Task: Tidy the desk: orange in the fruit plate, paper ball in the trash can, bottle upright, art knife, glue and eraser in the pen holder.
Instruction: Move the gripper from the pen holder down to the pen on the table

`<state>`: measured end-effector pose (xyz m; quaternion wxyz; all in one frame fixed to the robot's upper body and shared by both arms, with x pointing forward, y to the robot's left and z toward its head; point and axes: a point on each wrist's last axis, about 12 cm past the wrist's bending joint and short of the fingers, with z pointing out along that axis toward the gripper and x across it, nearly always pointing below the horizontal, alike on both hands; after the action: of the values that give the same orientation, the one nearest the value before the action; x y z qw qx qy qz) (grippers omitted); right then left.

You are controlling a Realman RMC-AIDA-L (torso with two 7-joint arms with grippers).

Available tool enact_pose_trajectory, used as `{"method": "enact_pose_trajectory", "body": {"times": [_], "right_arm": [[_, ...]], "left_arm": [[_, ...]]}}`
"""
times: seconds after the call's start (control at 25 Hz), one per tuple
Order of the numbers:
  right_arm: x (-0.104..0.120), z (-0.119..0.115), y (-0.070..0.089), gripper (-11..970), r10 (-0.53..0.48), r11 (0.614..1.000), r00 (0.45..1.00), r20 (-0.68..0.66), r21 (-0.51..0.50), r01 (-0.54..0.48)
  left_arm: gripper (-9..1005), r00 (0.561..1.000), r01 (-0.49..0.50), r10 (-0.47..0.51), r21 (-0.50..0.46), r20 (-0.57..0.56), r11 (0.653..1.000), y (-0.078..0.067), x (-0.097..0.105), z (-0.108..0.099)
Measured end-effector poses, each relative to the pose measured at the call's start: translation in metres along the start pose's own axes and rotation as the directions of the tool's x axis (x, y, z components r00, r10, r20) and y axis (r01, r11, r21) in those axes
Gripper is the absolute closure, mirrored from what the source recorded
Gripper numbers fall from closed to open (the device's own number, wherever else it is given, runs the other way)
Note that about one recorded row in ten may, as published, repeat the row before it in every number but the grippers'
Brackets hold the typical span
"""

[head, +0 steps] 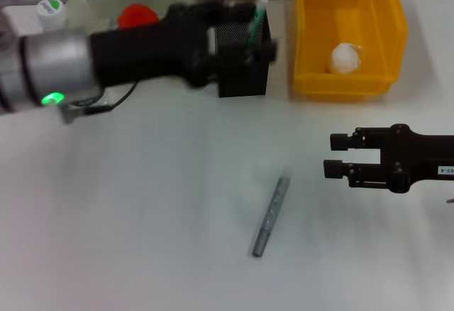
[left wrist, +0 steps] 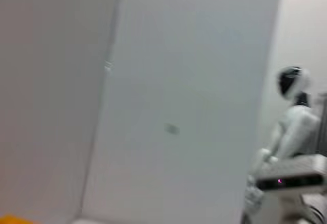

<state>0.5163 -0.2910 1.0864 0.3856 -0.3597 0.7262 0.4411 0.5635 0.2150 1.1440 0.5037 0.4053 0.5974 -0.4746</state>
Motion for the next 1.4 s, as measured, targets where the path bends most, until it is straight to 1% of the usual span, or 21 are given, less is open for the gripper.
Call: {"method": "enact_pose_trajectory", "body": {"times": [0.04,0.2,0.24,0.28,0.32,0.36,0.4,0.44,0.48,0.52,0.6,0.68,0.76,0.84,0.92,1.04,1.08,1.12,1.32,1.4], "right_arm": [[0.0,0.0,0.0,335,0.0,1.0,1.0,0.0,0.0,0.0],[-0.003,0.001,-0.001,335,-0.003,1.0,1.0,0.0,-0.004,0.003],[-0.003,0.001,-0.001,335,-0.003,1.0,1.0,0.0,-0.004,0.003],[-0.003,0.002,-0.001,336,-0.003,1.0,1.0,0.0,-0.004,0.003],[-0.005,0.002,-0.002,336,-0.002,1.0,1.0,-0.001,-0.005,0.002],[-0.005,0.002,-0.002,337,-0.002,1.0,1.0,-0.002,-0.007,0.002],[-0.006,0.002,-0.002,337,-0.001,1.0,1.0,-0.002,-0.009,0.001],[-0.007,0.002,-0.002,337,-0.001,1.0,1.0,-0.003,-0.012,0.001],[-0.008,0.002,-0.002,337,0.001,1.0,1.0,-0.004,-0.014,-0.001],[-0.01,0.002,-0.002,337,0.005,1.0,1.0,-0.006,-0.015,-0.005],[-0.014,0.002,-0.003,337,0.015,1.0,1.0,-0.013,-0.016,-0.015],[-0.024,0.004,-0.005,337,0.033,0.999,0.999,-0.03,-0.022,-0.033],[-0.036,0.007,-0.006,337,0.055,0.998,0.996,-0.076,-0.035,-0.058],[-0.052,0.011,-0.005,337,0.073,0.995,0.984,-0.161,-0.058,-0.083],[-0.07,0.017,-0.002,337,0.076,0.992,0.965,-0.252,-0.077,-0.098],[-0.097,0.027,0.001,337,0.089,0.99,0.914,-0.395,-0.066,-0.125],[-0.112,0.037,0.002,337,0.077,0.992,0.87,-0.488,-0.047,-0.114],[-0.112,0.037,0.002,337,0.077,0.992,0.87,-0.488,-0.047,-0.114],[-0.136,0.065,0.002,337,0.068,0.998,0.76,-0.646,0.033,-0.061],[-0.141,0.075,0.003,337,0.081,0.997,0.733,-0.675,0.063,-0.051]], "left_arm": [[218,1.0,0.0,0.0,0.0,0.0,1.0,0.0,0.0,0.0],[218,0.997,0.036,-0.036,0.003,-0.066,0.999,-0.005,0.015,-0.029],[218,0.997,0.036,-0.036,0.003,-0.066,0.999,-0.005,0.015,-0.029],[218,0.995,0.046,-0.046,-0.001,-0.086,0.999,-0.005,0.02,-0.036],[218,0.988,0.061,-0.064,-0.024,-0.142,0.998,-0.007,0.032,-0.049],[218,0.987,0.062,-0.065,-0.027,-0.148,0.998,-0.007,0.034,-0.05],[218,0.983,0.063,-0.068,-0.036,-0.169,0.997,-0.008,0.04,-0.055],[218,0.983,0.063,-0.068,-0.036,-0.169,0.997,-0.008,0.04,-0.055],[218,0.979,0.06,-0.068,-0.045,-0.191,0.997,-0.01,0.048,-0.06],[218,0.972,0.056,-0.066,-0.048,-0.226,0.997,-0.013,0.06,-0.067],[218,0.969,0.049,-0.058,-0.043,-0.241,0.998,-0.015,0.066,-0.069],[218,0.969,0.026,-0.035,-0.04,-0.246,0.999,-0.018,0.073,-0.071],[218,0.971,0.001,-0.011,-0.044,-0.237,0.999,-0.021,0.08,-0.071],[218,0.975,-0.005,-0.006,-0.052,-0.223,0.999,-0.023,0.084,-0.068],[218,0.976,-0.002,-0.01,-0.054,-0.216,0.999,-0.024,0.086,-0.066],[218,0.977,0.004,-0.017,-0.059,-0.212,0.998,-0.026,0.089,-0.065],[218,0.977,0.005,-0.018,-0.063,-0.212,0.998,-0.027,0.09,-0.065],[218,0.977,0.005,-0.019,-0.067,-0.212,0.998,-0.027,0.09,-0.066],[218,0.979,0.005,-0.023,-0.087,-0.203,0.996,-0.028,0.092,-0.069],[218,0.98,0.006,-0.025,-0.096,-0.196,0.995,-0.028,0.092,-0.07]]}}
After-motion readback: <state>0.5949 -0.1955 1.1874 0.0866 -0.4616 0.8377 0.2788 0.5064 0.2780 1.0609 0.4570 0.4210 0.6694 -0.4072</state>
